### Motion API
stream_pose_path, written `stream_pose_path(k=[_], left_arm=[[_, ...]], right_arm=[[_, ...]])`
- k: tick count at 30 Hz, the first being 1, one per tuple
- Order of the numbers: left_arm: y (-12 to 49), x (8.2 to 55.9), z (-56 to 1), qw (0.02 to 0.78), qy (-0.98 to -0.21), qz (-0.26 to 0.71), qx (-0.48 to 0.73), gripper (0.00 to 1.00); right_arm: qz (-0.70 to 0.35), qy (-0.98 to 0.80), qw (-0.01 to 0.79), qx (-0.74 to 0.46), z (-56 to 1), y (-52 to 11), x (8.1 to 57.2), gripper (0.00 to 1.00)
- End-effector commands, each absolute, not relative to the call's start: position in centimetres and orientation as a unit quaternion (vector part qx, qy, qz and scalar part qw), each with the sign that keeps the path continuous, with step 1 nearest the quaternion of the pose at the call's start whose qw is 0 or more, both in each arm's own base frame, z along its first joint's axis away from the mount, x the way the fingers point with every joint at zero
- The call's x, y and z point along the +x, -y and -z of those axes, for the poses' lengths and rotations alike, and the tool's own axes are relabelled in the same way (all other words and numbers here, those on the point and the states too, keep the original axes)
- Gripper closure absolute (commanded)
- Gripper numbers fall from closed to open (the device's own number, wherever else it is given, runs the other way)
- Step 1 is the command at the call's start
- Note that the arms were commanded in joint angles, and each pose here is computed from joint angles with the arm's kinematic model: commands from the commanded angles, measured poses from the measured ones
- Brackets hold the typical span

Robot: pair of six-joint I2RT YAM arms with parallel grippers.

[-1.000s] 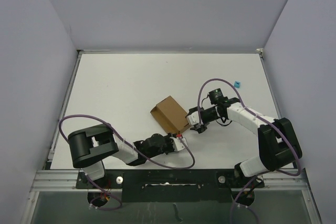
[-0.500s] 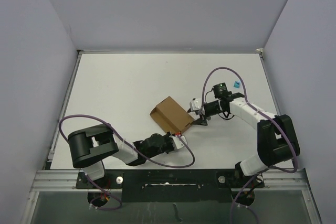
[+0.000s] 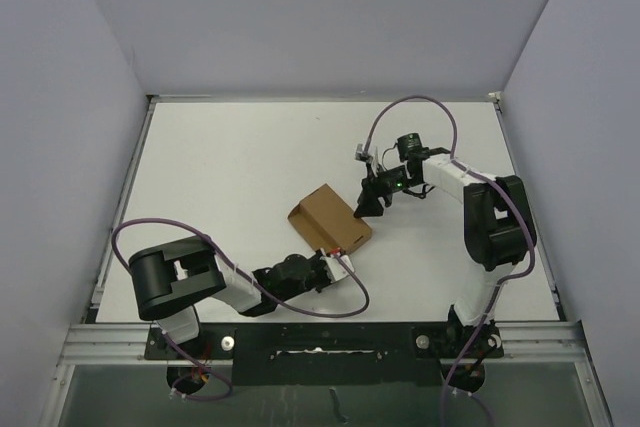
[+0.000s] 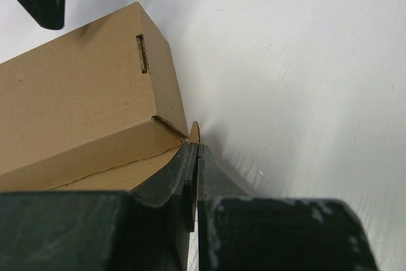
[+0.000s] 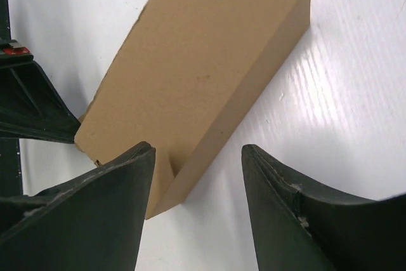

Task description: Fold the paper box

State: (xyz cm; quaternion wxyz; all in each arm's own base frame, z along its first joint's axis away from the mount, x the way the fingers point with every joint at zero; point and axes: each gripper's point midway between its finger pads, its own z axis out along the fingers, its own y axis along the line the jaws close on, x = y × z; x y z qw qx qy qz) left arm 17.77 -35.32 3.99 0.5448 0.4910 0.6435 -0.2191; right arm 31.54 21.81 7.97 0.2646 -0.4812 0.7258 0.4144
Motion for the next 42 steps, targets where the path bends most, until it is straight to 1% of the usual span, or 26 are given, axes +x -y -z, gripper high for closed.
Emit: stream_pose_path(k=[1, 7, 17, 29, 42], left_arm=[[35.7, 18.0, -5.4, 0.557, -0.642, 0.244, 0.466, 1.00], [35.6, 18.3, -5.5, 0.555, -0.650, 0.251, 0.454, 1.00], [34.9, 19.0, -6.0, 0.552, -0.672, 0.271, 0.412, 1.00], [34.3, 19.7, -6.2, 0.552, -0.688, 0.282, 0.378, 1.00], [34.3, 20.6, -6.5, 0.535, -0.711, 0.286, 0.354, 1.00]], right_arm=[[-0.421, -0.776, 0.202, -0.424, -7.7, -21.3, 31.0, 0.43], [-0.424, -0.789, 0.171, -0.411, -6.8, -21.0, 30.8, 0.45], [-0.406, -0.804, 0.162, -0.403, -5.7, -20.5, 31.1, 0.51], [-0.394, -0.811, 0.157, -0.402, -5.1, -20.3, 31.3, 0.54], [-0.398, -0.808, 0.154, -0.406, -5.1, -20.6, 31.1, 0.54]])
